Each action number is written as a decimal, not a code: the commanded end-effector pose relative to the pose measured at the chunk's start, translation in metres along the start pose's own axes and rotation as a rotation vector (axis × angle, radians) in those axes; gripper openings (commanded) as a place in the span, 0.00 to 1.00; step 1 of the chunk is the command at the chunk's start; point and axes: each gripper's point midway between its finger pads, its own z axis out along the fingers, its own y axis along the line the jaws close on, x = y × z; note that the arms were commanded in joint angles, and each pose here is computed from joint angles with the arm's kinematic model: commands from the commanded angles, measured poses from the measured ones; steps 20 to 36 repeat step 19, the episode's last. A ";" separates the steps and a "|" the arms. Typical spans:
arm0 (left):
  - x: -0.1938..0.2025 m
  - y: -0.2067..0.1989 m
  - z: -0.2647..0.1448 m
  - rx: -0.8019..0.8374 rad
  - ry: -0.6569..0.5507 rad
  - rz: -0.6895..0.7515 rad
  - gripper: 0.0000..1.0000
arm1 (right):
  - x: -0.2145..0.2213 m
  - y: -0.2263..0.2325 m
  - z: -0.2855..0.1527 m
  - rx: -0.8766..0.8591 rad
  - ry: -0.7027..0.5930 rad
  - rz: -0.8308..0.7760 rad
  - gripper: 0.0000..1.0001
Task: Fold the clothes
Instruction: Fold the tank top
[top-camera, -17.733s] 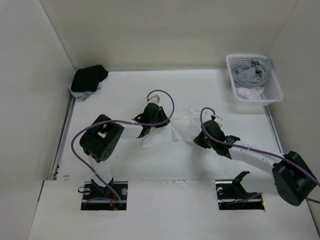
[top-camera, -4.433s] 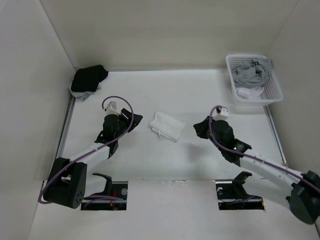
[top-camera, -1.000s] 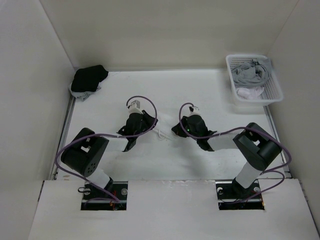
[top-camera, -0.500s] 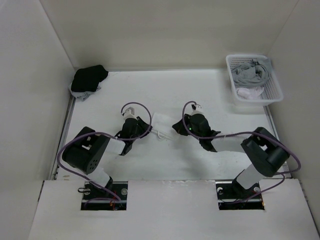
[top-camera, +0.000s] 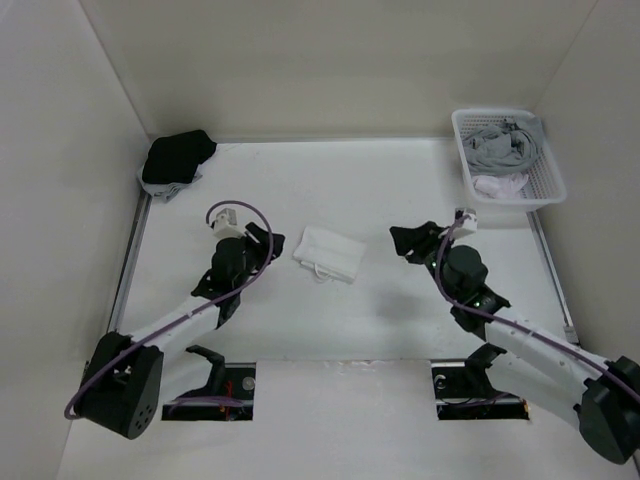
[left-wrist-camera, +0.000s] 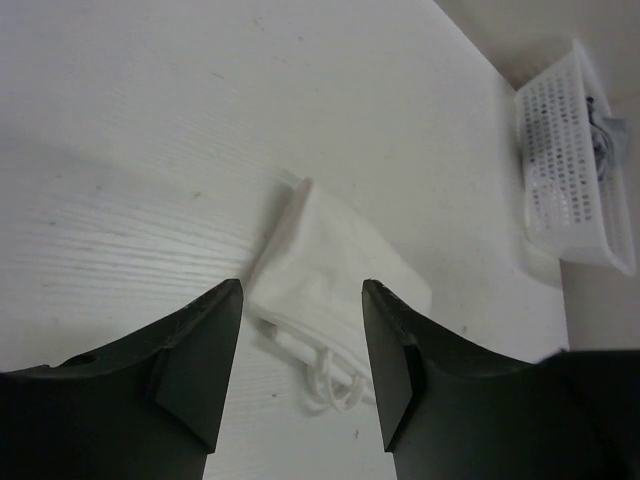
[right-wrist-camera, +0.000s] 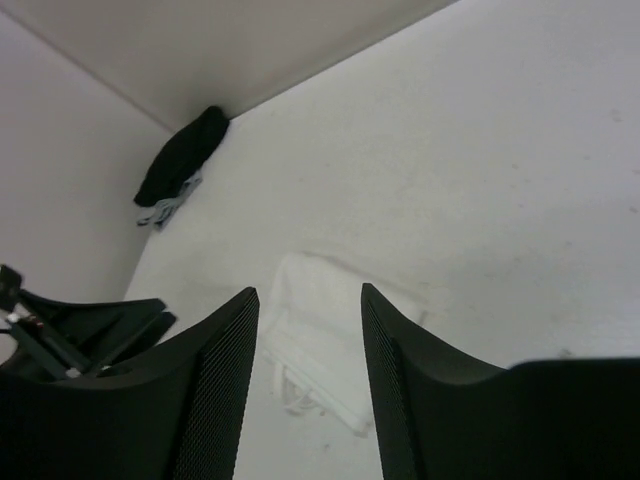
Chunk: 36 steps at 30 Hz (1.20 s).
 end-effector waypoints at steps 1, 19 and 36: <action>-0.004 0.039 -0.009 -0.135 0.012 0.018 0.50 | 0.008 -0.049 -0.011 0.149 -0.035 -0.051 0.52; 0.005 0.045 0.009 -0.155 0.077 0.062 0.50 | 0.026 -0.121 -0.008 0.328 0.002 0.011 0.55; 0.005 0.045 0.009 -0.155 0.077 0.062 0.50 | 0.026 -0.121 -0.008 0.328 0.002 0.011 0.55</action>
